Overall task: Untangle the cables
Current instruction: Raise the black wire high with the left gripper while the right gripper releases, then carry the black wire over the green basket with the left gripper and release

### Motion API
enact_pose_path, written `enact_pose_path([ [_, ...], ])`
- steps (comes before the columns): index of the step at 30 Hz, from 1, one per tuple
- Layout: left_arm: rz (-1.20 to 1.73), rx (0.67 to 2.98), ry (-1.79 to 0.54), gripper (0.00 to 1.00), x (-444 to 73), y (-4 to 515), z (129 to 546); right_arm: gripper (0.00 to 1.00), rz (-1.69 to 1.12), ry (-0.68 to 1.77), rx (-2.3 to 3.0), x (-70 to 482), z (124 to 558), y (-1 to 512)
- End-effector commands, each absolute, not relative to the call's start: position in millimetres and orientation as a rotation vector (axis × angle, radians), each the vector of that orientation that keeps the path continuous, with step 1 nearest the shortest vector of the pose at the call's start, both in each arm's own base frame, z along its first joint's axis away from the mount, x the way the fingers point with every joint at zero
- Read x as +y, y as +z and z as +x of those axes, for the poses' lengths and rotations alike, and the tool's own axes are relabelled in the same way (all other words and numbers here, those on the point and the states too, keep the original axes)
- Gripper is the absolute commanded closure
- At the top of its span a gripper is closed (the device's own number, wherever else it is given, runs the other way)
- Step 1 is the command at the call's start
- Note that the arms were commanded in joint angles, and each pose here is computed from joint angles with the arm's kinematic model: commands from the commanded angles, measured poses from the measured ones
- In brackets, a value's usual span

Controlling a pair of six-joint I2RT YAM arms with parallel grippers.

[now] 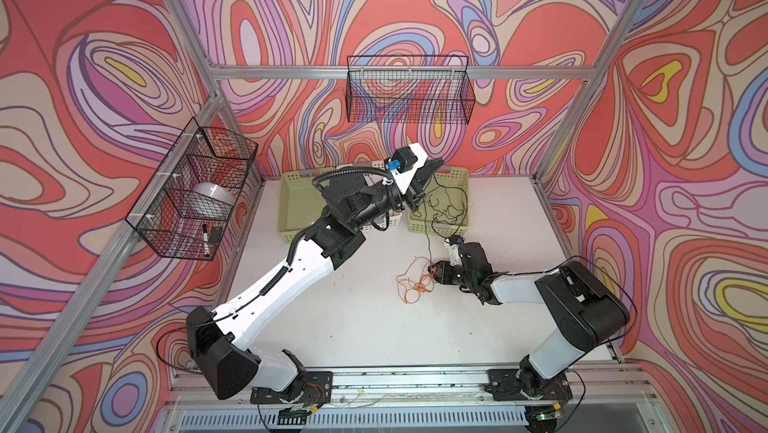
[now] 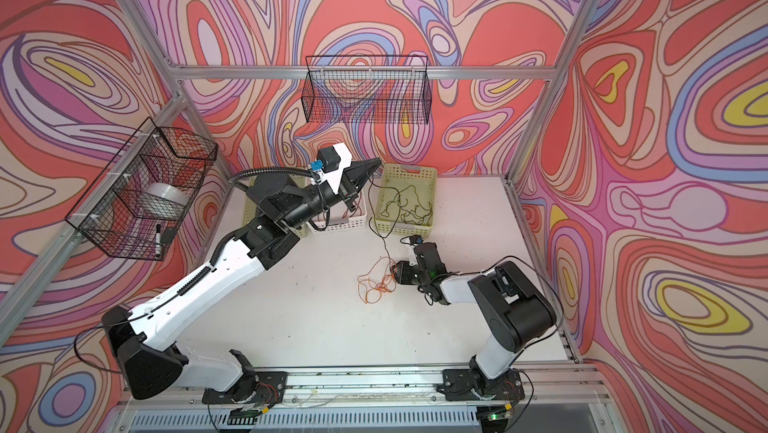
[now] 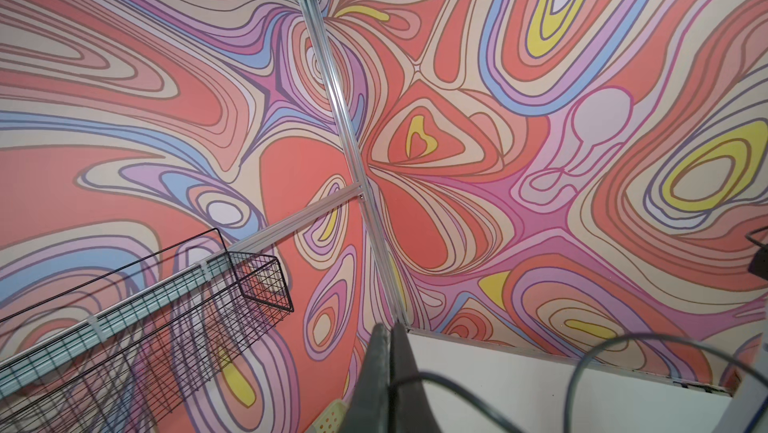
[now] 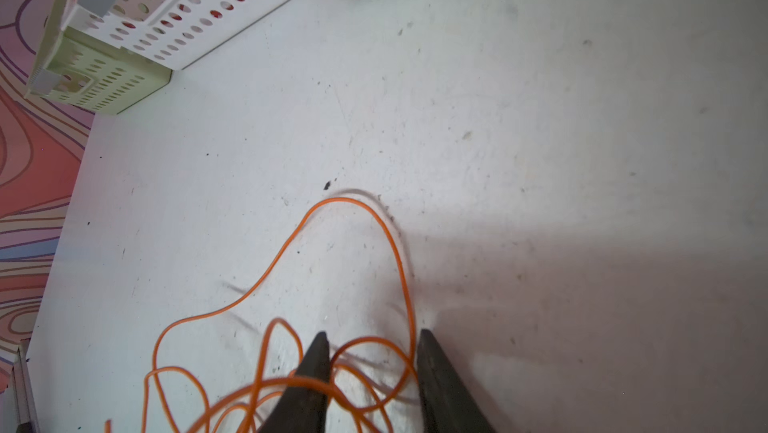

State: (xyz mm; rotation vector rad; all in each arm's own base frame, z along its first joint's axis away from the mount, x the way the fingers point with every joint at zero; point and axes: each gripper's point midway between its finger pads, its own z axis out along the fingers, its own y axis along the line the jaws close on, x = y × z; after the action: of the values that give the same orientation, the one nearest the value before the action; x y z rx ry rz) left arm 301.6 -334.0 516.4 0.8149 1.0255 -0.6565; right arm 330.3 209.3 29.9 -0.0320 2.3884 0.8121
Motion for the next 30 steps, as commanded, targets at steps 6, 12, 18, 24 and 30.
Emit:
enact_pose_path([
  [6,0.741,1.013,-0.551,1.0,-306.2,564.4,316.4,0.62,-0.023,0.746,2.441,202.4,328.7,14.5],
  [12,0.696,0.989,-0.523,1.0,-298.4,589.5,329.7,0.6,-0.063,0.698,2.434,201.1,333.6,23.2],
  [18,0.71,0.977,-0.5,1.0,-304.1,607.7,347.4,0.57,-0.083,0.706,2.408,203.7,337.9,30.9],
  [24,0.686,1.014,-0.541,1.0,-312.2,596.6,387.1,0.51,-0.178,0.716,2.276,210.0,345.9,88.1],
  [30,0.674,1.05,-0.633,1.0,-331.1,568.8,424.6,0.45,-0.208,0.714,2.187,205.1,338.5,143.0],
])
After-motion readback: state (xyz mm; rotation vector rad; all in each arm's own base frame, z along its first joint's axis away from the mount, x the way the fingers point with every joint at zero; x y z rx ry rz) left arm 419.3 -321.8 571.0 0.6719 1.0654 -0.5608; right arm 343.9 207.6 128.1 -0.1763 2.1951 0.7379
